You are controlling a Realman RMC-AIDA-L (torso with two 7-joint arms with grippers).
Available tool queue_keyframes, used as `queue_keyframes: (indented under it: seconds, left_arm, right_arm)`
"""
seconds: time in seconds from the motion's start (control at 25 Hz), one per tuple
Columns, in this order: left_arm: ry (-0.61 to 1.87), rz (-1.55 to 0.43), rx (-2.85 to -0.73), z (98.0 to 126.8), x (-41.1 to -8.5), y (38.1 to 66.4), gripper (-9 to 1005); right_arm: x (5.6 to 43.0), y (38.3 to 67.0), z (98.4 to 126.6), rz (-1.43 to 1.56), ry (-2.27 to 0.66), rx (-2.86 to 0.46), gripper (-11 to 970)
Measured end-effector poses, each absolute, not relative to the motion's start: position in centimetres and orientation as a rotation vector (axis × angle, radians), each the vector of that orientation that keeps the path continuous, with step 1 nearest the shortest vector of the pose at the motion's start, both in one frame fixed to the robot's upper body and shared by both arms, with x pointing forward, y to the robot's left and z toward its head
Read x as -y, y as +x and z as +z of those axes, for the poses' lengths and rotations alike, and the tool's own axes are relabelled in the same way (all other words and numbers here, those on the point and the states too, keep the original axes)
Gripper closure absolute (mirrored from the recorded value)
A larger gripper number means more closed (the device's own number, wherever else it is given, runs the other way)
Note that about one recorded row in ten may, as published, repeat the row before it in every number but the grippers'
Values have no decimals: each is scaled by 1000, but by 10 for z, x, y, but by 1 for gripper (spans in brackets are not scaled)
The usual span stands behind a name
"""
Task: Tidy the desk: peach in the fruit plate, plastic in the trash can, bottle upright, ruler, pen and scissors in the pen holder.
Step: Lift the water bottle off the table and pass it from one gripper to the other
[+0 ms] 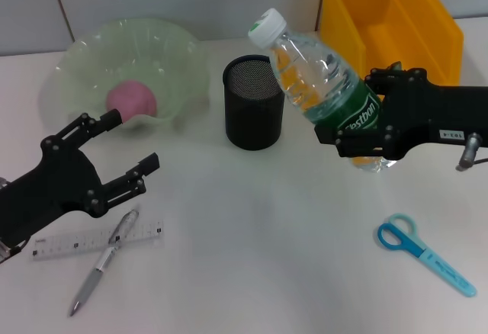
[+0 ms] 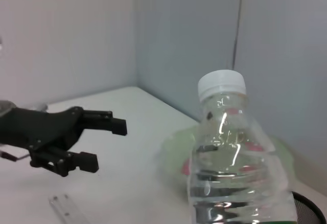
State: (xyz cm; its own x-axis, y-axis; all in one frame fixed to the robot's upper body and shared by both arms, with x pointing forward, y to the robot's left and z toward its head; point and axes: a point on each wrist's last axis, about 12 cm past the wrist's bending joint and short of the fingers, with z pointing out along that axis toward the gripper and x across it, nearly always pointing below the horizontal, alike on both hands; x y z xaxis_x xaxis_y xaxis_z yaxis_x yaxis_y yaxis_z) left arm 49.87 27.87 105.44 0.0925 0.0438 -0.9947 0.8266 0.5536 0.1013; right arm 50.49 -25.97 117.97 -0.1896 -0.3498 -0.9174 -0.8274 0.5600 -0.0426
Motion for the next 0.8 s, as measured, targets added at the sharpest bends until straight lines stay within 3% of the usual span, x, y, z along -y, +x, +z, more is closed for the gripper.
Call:
queue_keyframes:
  seconds: [0.8]
  left_arm:
    - [742,-849,-1301,1071,-279,495,219]
  right_arm:
    - [282,488,1129,717,-949,-1556,190]
